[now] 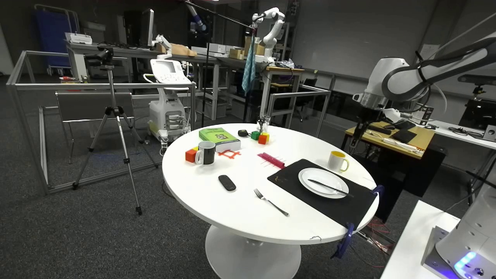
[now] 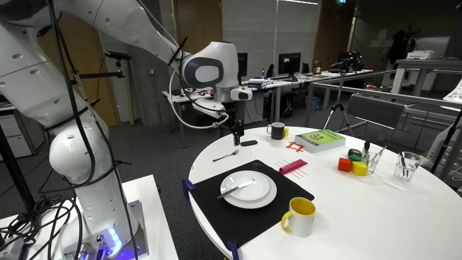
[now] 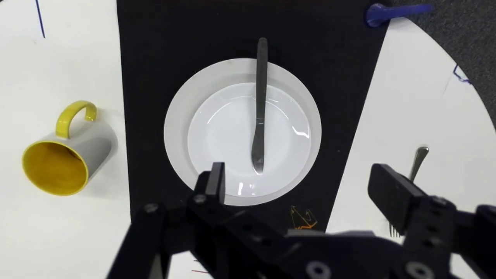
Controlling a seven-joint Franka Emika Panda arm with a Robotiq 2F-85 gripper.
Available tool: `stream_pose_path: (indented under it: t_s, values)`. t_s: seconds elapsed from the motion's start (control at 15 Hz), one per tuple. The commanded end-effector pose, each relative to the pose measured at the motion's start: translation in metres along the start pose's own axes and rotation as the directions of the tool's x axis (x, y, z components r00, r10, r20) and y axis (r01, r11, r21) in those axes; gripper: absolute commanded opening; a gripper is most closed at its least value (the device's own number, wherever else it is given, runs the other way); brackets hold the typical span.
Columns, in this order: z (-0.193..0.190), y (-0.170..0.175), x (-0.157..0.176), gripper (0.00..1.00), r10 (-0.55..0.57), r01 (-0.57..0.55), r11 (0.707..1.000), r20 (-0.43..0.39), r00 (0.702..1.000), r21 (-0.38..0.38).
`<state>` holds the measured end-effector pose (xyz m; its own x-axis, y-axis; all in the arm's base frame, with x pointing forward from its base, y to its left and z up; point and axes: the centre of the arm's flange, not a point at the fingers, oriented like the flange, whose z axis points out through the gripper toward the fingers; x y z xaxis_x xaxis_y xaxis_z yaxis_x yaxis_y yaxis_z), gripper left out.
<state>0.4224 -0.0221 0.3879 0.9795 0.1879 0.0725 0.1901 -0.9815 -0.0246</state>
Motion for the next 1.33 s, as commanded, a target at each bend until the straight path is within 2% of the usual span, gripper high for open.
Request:
stream_pose_path:
  t_s: [0.0,0.4,0.6,0.73,0.8,0.87,1.27]
  values:
    - [0.024,0.0,-0.004,1.0,-0.016,0.016,0.999,-0.007,1.0,-0.029]
    - [0.062,-0.002,0.0,1.0,-0.021,0.021,0.999,-0.004,1.0,-0.033]
    - [0.08,-0.002,0.003,1.0,-0.032,0.033,0.999,0.025,0.999,-0.038]
    - [0.09,-0.002,0.003,1.0,-0.034,0.034,0.999,0.063,0.997,-0.007]
    - [0.094,-0.001,0.003,1.0,-0.035,0.034,0.999,0.082,0.996,0.012]
    - [0.088,-0.002,-0.002,1.0,-0.021,0.021,1.0,0.072,0.997,-0.005]
    - [0.097,-0.001,-0.002,1.0,-0.021,0.021,1.0,0.092,0.996,0.0]
